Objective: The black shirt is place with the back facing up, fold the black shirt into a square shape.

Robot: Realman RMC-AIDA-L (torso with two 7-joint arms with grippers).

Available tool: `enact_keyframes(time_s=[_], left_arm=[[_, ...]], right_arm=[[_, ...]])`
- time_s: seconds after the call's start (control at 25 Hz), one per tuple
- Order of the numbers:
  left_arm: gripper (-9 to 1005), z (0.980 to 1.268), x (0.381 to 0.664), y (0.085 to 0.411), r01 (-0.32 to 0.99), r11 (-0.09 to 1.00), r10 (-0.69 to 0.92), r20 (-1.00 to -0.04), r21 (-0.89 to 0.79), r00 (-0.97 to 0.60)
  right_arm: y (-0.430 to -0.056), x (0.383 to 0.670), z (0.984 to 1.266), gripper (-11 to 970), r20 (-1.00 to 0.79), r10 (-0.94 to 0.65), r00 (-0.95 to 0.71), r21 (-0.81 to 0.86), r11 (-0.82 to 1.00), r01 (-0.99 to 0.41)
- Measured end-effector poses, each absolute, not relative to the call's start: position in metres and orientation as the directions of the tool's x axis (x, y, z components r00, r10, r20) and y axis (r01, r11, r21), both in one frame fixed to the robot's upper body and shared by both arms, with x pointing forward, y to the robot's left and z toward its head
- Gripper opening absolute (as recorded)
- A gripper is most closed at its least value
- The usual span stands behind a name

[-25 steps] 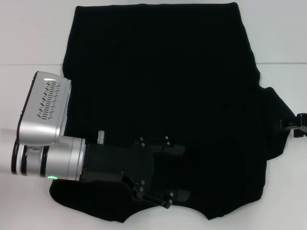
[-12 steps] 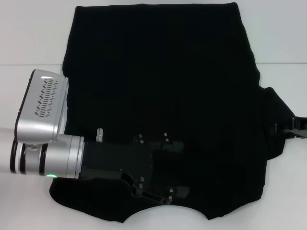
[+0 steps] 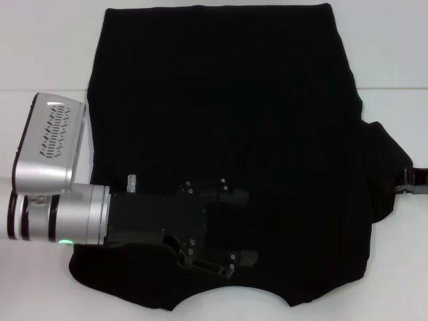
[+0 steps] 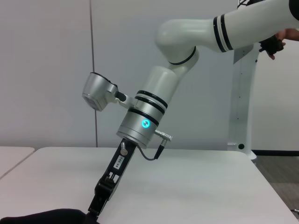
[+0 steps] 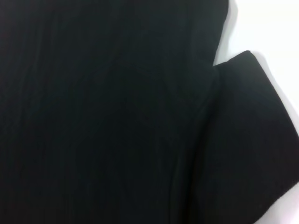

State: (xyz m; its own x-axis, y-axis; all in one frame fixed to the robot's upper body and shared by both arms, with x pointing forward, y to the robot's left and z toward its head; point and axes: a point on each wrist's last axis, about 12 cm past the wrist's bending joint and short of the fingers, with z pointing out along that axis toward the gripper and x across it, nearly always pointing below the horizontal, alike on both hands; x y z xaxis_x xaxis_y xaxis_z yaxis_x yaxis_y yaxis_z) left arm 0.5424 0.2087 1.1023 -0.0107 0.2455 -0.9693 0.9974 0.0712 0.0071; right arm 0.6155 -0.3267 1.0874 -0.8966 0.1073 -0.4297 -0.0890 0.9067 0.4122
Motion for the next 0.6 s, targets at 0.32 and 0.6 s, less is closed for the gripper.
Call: enact_keyframes(time_s=[0.32,0.6], left_arm=[[948,1.101,0.541,0.208,0.997,0.072,0.237,-0.971,-0.002,-0.019],[949,1.101,0.538,0.209,0.996,0.089,0.204,-0.978,-0.025,-0.042]], right_arm=[[-0.339,0.612,1.089,49,-0.449,0.125,-0.885,0.399,0.914,-0.073],[-0.358,0.605,1.089,11,-0.475,0.153,-0.866,0.396,0.917,-0.056]])
